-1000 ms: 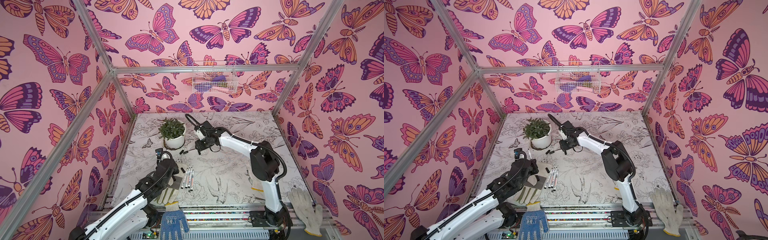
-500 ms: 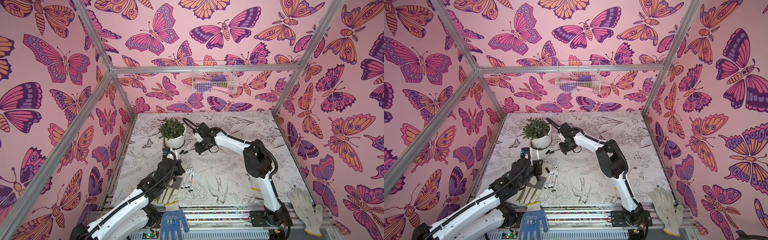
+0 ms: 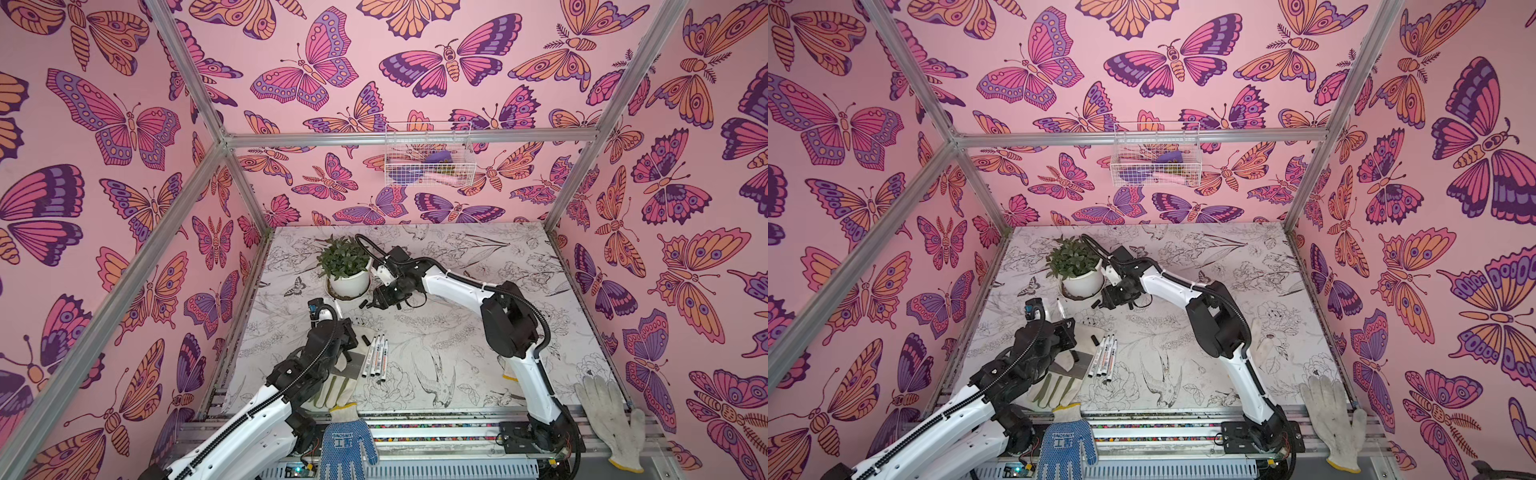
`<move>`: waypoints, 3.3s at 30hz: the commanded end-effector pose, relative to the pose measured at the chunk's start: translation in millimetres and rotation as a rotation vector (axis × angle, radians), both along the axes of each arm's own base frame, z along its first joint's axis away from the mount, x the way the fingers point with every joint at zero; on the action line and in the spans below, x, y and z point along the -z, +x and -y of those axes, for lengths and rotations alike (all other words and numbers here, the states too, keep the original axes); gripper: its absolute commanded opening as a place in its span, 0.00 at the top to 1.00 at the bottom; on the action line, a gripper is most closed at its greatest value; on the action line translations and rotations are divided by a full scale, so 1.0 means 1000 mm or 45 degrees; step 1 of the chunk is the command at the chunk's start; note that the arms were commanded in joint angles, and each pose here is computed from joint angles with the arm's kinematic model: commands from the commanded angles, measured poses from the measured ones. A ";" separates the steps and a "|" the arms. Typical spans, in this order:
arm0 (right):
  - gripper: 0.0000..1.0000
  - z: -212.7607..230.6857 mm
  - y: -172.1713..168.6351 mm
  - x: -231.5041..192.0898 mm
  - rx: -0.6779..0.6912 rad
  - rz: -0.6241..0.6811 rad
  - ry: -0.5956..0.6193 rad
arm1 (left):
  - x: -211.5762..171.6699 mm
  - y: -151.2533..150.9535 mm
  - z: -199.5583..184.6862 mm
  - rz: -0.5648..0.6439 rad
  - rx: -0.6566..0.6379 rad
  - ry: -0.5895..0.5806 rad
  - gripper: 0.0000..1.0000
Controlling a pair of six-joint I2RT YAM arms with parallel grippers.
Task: Insert the pens into the pen caps
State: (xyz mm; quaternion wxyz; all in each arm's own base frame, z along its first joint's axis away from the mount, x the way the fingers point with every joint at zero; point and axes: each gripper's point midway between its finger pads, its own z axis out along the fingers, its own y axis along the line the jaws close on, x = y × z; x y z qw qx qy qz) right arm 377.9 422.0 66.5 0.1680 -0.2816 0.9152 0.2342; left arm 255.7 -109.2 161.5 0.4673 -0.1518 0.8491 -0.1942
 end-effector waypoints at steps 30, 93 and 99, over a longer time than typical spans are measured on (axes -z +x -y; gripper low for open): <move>0.39 -0.022 0.005 0.065 0.040 0.174 -0.314 | -0.013 -0.016 -0.028 0.044 -0.094 0.027 1.00; 0.38 0.199 -0.076 0.014 0.319 -0.093 -0.392 | -0.006 0.020 0.090 0.038 0.564 0.124 1.00; 0.43 0.198 -0.103 0.011 0.338 -0.420 -0.207 | -0.004 0.023 0.090 0.038 0.556 0.134 1.00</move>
